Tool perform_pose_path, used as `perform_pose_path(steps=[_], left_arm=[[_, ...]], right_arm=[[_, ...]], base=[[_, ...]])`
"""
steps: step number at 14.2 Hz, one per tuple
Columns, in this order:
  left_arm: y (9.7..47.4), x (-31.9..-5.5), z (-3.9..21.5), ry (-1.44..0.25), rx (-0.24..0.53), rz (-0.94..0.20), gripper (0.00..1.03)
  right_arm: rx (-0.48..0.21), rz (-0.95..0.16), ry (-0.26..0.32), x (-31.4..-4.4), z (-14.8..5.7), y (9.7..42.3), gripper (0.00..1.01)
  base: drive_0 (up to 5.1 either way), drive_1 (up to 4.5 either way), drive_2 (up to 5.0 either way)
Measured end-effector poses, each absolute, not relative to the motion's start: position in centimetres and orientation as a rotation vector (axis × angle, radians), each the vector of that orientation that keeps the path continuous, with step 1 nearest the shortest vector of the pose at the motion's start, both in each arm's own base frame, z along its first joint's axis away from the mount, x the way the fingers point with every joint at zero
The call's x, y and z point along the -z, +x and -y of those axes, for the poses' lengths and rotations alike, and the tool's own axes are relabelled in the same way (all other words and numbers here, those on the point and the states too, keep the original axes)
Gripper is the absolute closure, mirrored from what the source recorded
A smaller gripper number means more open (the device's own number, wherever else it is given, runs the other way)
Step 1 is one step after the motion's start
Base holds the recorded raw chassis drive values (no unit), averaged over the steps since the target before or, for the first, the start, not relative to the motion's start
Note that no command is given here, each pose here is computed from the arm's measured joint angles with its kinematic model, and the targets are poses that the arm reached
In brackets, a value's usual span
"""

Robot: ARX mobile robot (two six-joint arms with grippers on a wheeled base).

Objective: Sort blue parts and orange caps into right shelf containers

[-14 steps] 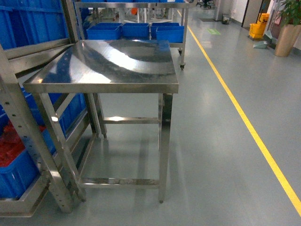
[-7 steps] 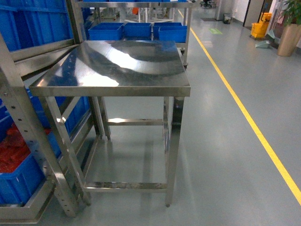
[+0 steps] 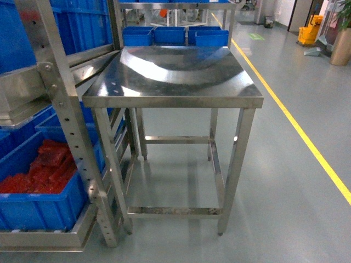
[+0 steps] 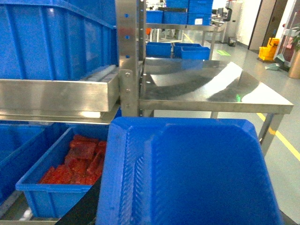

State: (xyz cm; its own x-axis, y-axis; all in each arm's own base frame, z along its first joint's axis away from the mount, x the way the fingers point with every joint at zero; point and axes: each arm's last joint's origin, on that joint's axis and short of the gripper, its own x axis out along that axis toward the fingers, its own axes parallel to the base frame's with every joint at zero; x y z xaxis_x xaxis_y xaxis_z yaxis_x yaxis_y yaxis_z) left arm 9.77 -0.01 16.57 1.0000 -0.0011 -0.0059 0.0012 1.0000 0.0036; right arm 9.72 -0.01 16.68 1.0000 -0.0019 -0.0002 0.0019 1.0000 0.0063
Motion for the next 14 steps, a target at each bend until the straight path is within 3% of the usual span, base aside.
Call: perform_pose_path(steps=[14], left_arm=[[9.77, -16.57, 0.01, 0.004, 0.0, -0.006, 0.6]], right_arm=[[0.0, 0.003, 0.006, -16.71, 0.0, 9.72, 0.61]], base=[[-4.9, 2.42, 2.4]])
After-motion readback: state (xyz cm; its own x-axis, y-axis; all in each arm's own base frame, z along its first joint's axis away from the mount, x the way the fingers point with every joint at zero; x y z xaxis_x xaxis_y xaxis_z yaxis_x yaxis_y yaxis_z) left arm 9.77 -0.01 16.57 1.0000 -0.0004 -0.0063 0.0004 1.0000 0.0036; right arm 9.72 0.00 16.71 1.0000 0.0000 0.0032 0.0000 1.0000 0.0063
